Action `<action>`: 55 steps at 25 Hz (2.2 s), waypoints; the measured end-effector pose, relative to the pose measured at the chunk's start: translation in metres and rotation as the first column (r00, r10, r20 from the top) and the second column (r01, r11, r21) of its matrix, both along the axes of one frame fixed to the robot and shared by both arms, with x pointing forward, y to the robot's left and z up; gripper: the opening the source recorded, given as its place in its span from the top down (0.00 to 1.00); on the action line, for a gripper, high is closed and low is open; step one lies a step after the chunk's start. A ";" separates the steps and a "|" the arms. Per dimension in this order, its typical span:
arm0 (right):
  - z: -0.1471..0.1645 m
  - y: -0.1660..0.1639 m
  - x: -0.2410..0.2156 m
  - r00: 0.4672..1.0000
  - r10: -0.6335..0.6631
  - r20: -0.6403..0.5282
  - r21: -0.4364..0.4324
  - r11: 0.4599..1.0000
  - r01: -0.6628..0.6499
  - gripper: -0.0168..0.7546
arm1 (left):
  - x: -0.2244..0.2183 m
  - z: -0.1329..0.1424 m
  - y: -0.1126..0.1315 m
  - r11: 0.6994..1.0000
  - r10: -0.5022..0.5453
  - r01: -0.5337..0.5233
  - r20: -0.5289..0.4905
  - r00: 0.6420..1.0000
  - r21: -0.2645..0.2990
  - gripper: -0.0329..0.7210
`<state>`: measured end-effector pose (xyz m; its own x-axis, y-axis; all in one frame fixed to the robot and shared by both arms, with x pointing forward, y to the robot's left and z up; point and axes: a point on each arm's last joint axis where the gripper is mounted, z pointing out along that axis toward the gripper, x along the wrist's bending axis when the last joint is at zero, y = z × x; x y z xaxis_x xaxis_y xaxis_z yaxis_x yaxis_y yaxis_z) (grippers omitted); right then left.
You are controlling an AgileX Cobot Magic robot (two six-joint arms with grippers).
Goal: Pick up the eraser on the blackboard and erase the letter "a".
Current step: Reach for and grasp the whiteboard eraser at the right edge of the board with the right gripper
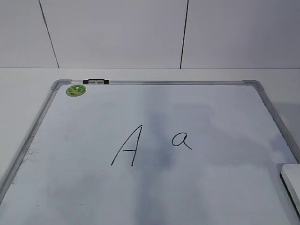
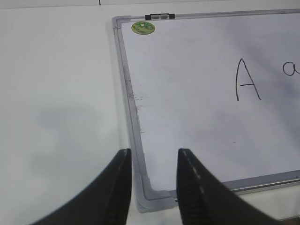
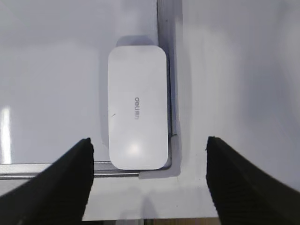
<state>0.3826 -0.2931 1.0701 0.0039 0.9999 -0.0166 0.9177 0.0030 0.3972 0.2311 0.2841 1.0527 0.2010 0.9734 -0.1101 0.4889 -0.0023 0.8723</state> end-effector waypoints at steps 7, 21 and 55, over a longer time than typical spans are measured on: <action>-0.005 0.003 0.002 0.998 -0.002 -0.059 0.029 1.000 0.004 0.21 | 0.000 0.000 0.000 1.000 0.000 0.000 0.000 1.000 0.000 0.63; -0.005 0.011 0.001 0.996 0.063 -0.062 0.018 0.998 -0.062 0.21 | 0.000 0.000 0.000 1.000 -0.001 0.001 0.000 1.000 -0.002 0.63; -0.026 0.012 0.025 0.984 0.056 -0.169 -0.020 0.998 -0.060 0.10 | 0.000 0.000 0.000 1.000 -0.001 0.001 0.000 1.000 -0.002 0.63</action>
